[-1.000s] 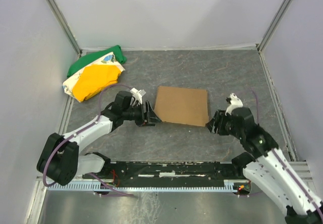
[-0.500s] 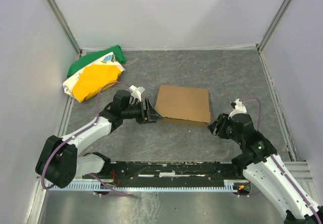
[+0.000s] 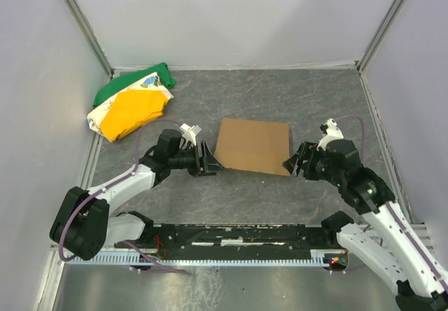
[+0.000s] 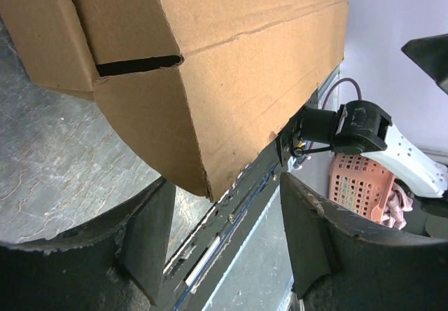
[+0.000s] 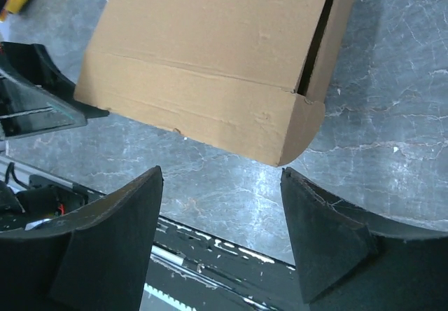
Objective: Fold the paper box
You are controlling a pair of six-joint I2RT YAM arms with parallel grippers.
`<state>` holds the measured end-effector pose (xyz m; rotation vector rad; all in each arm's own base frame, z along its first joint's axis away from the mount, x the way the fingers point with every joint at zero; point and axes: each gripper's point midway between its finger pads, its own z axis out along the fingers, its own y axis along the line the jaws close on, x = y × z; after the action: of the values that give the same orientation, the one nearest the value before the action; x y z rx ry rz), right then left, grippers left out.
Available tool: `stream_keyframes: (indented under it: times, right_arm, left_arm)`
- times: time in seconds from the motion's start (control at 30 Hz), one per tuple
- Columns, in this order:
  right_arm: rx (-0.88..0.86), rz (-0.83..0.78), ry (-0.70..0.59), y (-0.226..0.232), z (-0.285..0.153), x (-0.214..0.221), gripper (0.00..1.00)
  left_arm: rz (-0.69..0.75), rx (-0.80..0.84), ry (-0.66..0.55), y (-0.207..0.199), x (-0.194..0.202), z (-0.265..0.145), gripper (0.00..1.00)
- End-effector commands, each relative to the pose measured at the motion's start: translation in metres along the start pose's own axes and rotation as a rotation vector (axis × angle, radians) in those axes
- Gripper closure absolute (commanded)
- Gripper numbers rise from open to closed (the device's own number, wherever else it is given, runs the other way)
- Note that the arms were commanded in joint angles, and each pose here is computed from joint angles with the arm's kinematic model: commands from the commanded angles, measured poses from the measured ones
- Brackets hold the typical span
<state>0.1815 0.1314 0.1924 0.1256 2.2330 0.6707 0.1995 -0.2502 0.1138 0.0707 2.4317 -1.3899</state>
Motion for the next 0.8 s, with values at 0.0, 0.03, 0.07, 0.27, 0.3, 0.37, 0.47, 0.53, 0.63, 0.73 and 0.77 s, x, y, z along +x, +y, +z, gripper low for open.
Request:
stream_keyframes:
  times: [0.0,0.03,0.07,0.27,0.3,0.37,0.47,0.53,0.63,0.73,0.77]
  right_arm:
    - [0.088,-0.034,0.132,-0.011,0.016,0.014,0.24]
    - [0.088,-0.038,0.157,-0.011,0.022,0.017,0.24]
    - [0.085,-0.039,0.18,-0.011,0.028,0.021,0.24]
    - [0.134,-0.058,0.23,-0.021,0.042,0.027,0.25]
    - [0.146,-0.064,0.234,-0.023,0.042,0.028,0.25]
    - [0.164,-0.074,0.247,-0.027,0.044,0.029,0.24]
    - [0.182,-0.084,0.279,-0.03,0.047,0.034,0.25]
    - [0.181,-0.083,0.281,-0.03,0.05,0.034,0.25]
    - [0.174,-0.08,0.27,-0.03,0.052,0.034,0.25]
    - [0.164,-0.081,0.268,-0.028,0.056,0.033,0.25]
    - [0.163,-0.081,0.27,-0.028,0.057,0.034,0.25]
  left_arm:
    - [0.014,0.048,-0.002,-0.01,-0.002,0.0,0.32]
    - [0.016,0.048,0.001,-0.01,-0.002,0.0,0.32]
    - [0.015,0.048,0.003,-0.01,-0.001,0.0,0.32]
    - [0.06,-0.026,-0.002,-0.006,-0.007,-0.005,0.32]
    - [0.074,-0.058,-0.01,-0.003,-0.01,-0.007,0.32]
    - [0.1,-0.107,-0.018,0.001,-0.014,-0.012,0.31]
    - [0.119,-0.147,-0.007,0.004,-0.014,-0.016,0.31]
    - [0.126,-0.162,-0.004,0.005,-0.014,-0.018,0.31]
    - [0.135,-0.187,-0.028,0.005,-0.017,-0.023,0.3]
    - [0.149,-0.193,-0.068,0.0,-0.026,-0.026,0.3]
    - [0.152,-0.201,-0.075,0.0,-0.029,-0.026,0.3]
